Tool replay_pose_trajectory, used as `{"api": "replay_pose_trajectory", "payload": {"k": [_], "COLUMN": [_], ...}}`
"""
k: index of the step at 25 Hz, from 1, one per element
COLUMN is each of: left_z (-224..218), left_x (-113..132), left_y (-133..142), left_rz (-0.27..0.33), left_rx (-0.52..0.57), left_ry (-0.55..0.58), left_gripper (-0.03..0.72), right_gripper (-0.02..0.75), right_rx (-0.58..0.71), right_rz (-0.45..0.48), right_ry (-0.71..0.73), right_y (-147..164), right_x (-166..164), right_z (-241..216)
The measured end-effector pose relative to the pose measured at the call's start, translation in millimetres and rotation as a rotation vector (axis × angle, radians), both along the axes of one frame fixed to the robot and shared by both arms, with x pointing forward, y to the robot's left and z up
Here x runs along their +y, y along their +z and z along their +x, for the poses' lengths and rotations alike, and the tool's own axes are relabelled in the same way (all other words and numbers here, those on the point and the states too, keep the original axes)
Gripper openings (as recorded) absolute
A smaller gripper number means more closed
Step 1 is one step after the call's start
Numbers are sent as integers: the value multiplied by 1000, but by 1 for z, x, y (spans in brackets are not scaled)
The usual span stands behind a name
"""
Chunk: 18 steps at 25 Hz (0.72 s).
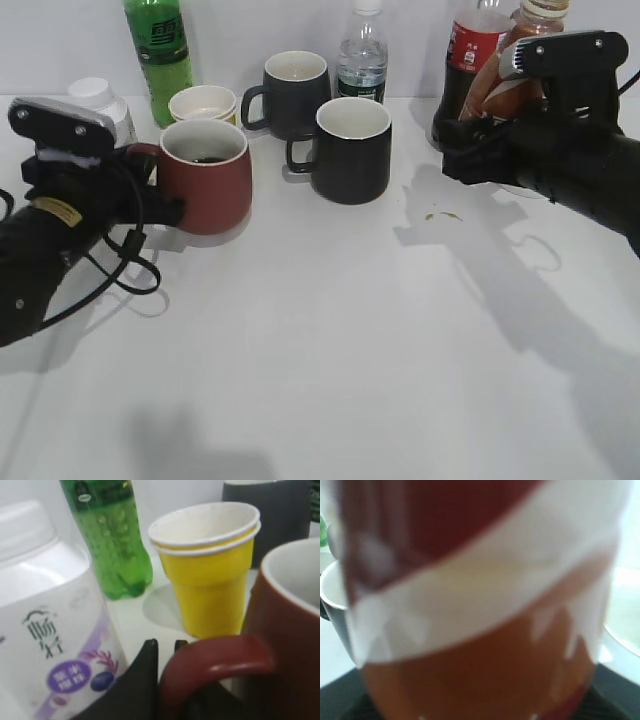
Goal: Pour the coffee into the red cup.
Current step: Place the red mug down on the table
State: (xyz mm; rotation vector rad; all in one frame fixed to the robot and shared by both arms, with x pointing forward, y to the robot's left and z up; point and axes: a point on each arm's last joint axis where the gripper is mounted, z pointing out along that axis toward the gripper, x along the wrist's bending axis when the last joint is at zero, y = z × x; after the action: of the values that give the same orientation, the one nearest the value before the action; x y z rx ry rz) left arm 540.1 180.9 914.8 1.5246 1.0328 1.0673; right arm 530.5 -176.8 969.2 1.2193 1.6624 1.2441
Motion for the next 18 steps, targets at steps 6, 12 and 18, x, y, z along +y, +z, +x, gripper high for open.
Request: {"api": "replay_pose_trajectory", "payload": {"k": [6,12,18], "left_z": [2,2,2], "left_x": [0,-1,-1], "left_y": [-20,-23,-23], "left_rz": [18,13,-52], "left_rx": [7,-5,12], "left_ry": [3,2,11], "left_gripper": [67,67,158], "right_gripper": [510,510,510], "right_rx": [-2,-1,7], "right_rz": [1,3,-1], "right_ry": [-1,-2,-1], "right_y": [0,0,-2], "right_x": [0,0,0], "right_z": [0,0,1]}}
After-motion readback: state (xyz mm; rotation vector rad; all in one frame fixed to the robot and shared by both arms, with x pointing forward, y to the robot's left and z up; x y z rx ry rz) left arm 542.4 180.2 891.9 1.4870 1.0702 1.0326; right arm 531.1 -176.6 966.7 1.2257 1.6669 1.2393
